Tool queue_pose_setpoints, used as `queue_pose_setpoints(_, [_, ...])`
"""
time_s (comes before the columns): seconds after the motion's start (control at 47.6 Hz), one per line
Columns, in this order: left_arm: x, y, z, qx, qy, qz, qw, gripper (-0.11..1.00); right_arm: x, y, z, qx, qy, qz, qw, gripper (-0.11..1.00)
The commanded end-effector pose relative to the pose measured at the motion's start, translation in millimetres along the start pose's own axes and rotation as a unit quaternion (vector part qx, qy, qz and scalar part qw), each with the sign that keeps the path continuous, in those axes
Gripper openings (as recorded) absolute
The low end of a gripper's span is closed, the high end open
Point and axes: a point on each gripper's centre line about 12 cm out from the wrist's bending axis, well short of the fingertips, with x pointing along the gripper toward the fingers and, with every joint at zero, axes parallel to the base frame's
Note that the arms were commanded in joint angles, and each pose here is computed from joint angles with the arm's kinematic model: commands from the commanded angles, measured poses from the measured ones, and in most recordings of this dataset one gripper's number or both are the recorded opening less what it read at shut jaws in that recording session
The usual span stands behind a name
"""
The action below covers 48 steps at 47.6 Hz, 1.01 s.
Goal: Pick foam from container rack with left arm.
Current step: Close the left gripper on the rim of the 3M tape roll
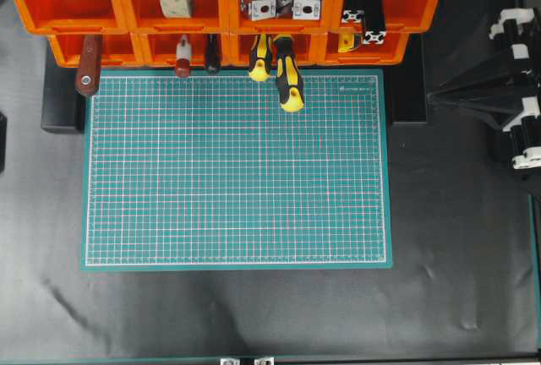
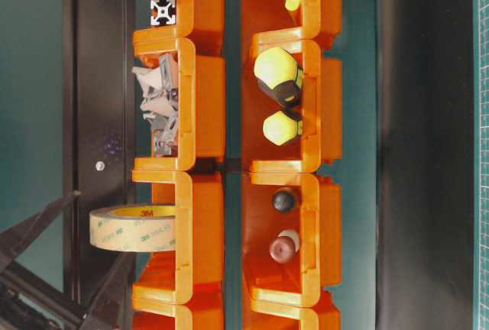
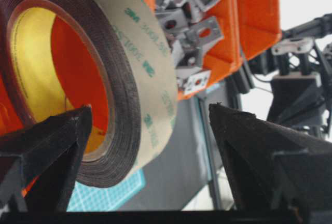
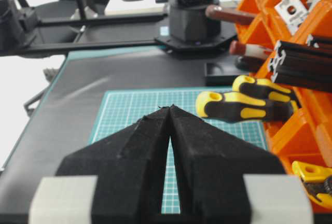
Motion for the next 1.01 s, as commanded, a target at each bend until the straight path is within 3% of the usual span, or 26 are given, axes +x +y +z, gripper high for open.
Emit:
queue_pose_setpoints(0.0, [-5.7, -11.4, 5.9, 0.002, -0.009, -0.019, 0.9998, 0.87, 1.1, 1.3, 6.4, 0.0, -0.013, 0.003, 0.9999, 0.0])
queue_pose_setpoints(0.378, [-2.4, -9.2, 4.9, -0.002, -0.008, -0.014, 0.9999, 0.82, 1.1, 1.3, 6.4, 0.001, -0.013, 0.003, 0.9999, 0.0])
queue_pose_setpoints(0.483, [-0.6, -7.7, 4.3, -0.002, -0.007, -0.011, 0.9999, 0.71, 1.1, 1.2, 5.1, 0.0, -0.011, 0.003, 0.9999, 0.0])
queue_pose_setpoints(0.588, [-0.9, -9.6, 5.0, 0.002, -0.009, -0.018, 0.9998, 0.52, 1.1, 1.2, 5.3, 0.001, -0.012, 0.003, 0.9999, 0.0])
queue_pose_setpoints(0.693, [-1.2, -14.3, 7.9, 0.015, -0.019, -0.039, 0.999, 0.35, 1.1, 1.3, 6.9, 0.002, -0.015, 0.003, 0.9999, 0.0])
queue_pose_setpoints(0.756, [-2.7, -19.8, 9.2, 0.036, -0.027, -0.059, 0.9972, 0.3, 1.0, 1.3, 6.4, 0.003, -0.017, 0.003, 0.9999, 0.0])
queue_pose_setpoints(0.987, [-9.5, -40.4, -3.1, 0.079, -0.029, -0.121, 0.9891, 0.29, 0.5, 1.5, 10.3, 0.006, -0.027, 0.004, 0.9996, 0.0])
